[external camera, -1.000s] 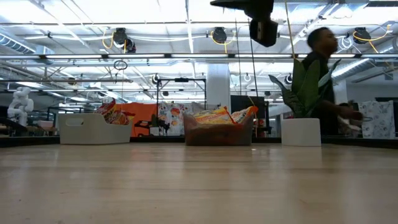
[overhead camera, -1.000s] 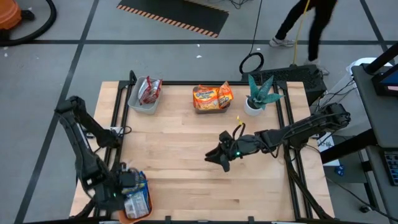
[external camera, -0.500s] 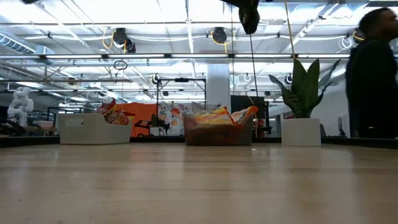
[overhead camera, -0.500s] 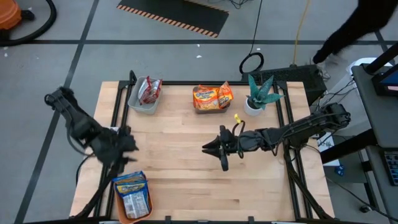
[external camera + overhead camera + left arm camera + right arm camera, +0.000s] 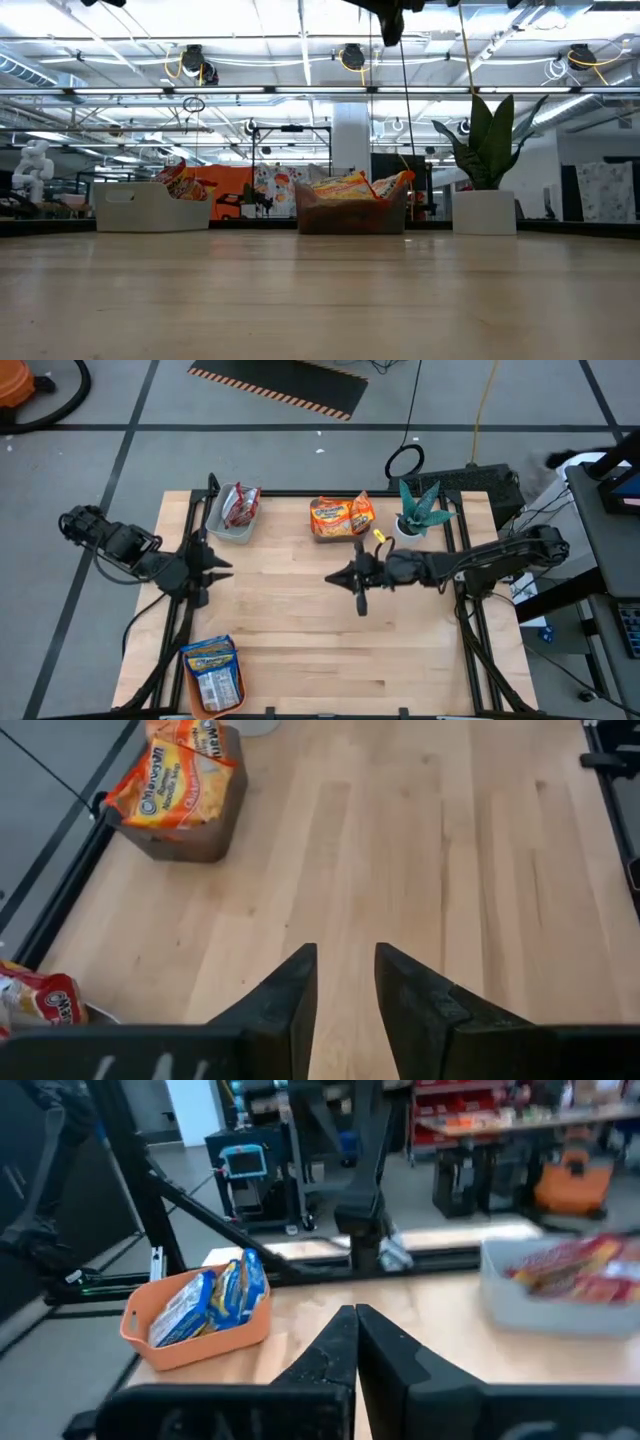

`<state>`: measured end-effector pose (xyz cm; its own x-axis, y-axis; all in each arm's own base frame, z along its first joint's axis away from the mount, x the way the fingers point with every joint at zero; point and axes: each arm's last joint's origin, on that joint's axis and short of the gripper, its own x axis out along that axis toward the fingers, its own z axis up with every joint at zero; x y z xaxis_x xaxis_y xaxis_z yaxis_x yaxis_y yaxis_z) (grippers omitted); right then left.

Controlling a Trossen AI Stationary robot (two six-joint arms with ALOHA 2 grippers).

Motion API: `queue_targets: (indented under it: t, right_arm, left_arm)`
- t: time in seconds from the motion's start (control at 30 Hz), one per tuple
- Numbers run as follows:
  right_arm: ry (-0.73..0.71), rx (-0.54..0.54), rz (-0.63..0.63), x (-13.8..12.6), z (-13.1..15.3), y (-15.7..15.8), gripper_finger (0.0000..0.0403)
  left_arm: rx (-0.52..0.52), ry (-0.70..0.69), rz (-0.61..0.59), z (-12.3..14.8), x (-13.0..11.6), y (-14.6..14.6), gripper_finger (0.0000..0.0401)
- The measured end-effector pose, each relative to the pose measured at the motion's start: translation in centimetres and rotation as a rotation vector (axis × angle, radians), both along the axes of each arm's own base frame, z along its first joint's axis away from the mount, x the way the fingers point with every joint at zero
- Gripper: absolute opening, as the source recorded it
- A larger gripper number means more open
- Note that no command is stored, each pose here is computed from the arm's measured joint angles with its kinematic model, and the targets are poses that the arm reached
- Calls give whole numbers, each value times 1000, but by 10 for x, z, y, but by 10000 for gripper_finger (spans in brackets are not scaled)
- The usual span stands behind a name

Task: Sort Maruchan noodles
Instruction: Return to Home Position

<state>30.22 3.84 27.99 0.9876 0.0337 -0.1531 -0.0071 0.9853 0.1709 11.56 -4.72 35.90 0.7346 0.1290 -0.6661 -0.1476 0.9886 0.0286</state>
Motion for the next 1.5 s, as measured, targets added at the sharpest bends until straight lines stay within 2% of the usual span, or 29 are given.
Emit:
queue_targets:
  t: [0.17, 0.27, 0.37, 0.5, 0.63, 0.73, 0.83, 1.03, 1.2, 1.4, 1.5]
  right_arm:
    - [-48, -138, 19, -13, 14, -22, 1]
    - [-50, -218, 25, -21, 7, -35, 1]
    - [-54, -253, 43, -30, -7, -44, 1]
    - [-120, -234, 22, -43, -11, -48, 0]
    - [-147, -256, -7, -53, -15, -48, 0]
    - [-142, -241, -13, -57, -19, -49, 0]
    - [-151, -232, -15, -58, -18, -49, 0]
    - [-142, -268, -25, -58, -19, -52, 0]
    - [-97, -320, -101, -59, -22, -56, 0]
    - [-99, -354, -172, -59, -20, -57, 0]
    - [-91, -356, -169, -59, -21, -57, 0]
  left_arm:
    - [38, -34, 0, 2, 7, 1, 106]
    - [92, -87, -59, 7, 12, 0, 106]
    - [113, -128, -71, 12, 12, 3, 102]
    - [81, -238, -75, 19, 10, 8, 70]
    - [77, -345, -68, 19, 6, 13, 15]
    - [71, -369, -41, 8, 5, 18, 6]
    - [24, -411, -70, -7, 5, 19, 5]
    - [2, -475, -77, -42, -1, 24, 4]
    - [-6, -506, -61, -74, -7, 29, 4]
    - [-54, -650, -40, -105, -9, 30, 4]
    - [-73, -724, -35, -118, -9, 30, 4]
